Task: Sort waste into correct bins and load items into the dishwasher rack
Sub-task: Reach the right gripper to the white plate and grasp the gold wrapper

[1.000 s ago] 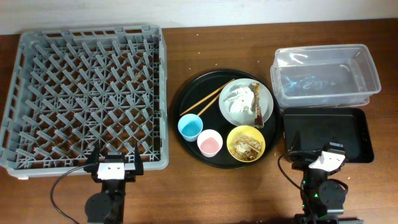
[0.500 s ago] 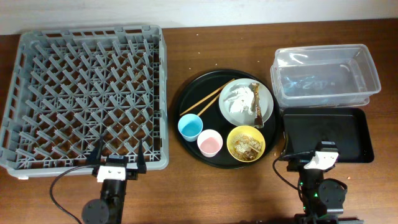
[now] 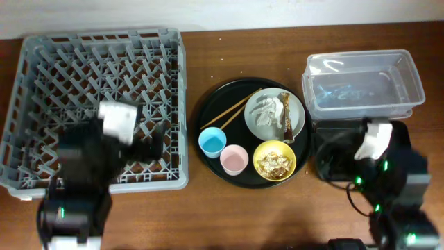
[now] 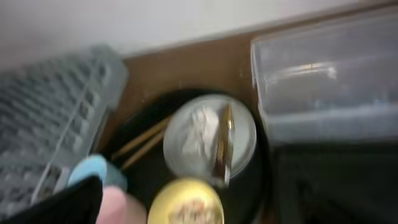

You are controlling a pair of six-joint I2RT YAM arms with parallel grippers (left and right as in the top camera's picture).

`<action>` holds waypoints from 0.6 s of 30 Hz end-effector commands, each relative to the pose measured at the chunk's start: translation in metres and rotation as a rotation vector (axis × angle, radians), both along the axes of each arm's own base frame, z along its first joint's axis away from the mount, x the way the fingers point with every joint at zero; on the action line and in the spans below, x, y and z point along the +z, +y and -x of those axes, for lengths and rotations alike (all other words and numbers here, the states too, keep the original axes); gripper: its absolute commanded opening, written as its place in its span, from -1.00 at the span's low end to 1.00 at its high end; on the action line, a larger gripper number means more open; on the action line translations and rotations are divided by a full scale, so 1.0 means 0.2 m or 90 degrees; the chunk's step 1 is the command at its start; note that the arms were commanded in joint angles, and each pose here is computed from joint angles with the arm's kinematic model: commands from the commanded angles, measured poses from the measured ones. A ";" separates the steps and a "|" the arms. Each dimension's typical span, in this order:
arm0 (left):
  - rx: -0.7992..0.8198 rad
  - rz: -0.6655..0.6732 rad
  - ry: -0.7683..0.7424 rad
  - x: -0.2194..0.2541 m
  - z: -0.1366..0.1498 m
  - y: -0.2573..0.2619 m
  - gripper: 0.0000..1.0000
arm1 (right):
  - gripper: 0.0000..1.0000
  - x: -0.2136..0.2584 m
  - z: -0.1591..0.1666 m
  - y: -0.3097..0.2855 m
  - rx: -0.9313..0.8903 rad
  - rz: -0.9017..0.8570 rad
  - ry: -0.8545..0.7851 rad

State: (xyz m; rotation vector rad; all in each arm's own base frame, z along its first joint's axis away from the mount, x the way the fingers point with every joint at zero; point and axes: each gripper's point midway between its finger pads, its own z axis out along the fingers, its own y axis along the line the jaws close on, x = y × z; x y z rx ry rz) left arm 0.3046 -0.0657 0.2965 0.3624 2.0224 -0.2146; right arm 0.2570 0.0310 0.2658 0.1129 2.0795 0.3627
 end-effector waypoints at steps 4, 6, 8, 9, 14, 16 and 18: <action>-0.141 0.086 0.064 0.12 -0.16 -0.22 0.99 | 0.97 0.14 -0.33 0.12 0.105 -0.010 0.188; -0.140 0.086 0.070 0.11 -0.17 -0.22 0.99 | 0.97 0.04 -0.40 0.28 0.195 -0.034 0.222; -0.140 0.086 0.077 0.10 -0.16 -0.22 0.99 | 0.97 -0.15 -0.50 0.42 0.238 -0.012 0.271; -0.140 0.086 0.077 0.09 -0.16 -0.22 0.99 | 0.98 -0.26 -0.55 0.46 0.238 0.020 0.296; -0.140 0.086 0.078 0.09 -0.16 -0.22 0.99 | 0.57 -0.91 -0.85 0.43 0.090 0.166 0.403; -0.140 0.086 0.078 0.09 -0.16 -0.22 0.99 | 0.56 -1.19 -0.88 0.43 0.091 0.177 0.460; -0.140 0.086 0.078 0.09 -0.16 -0.22 0.99 | -0.01 -1.32 -0.87 0.42 0.080 0.179 0.491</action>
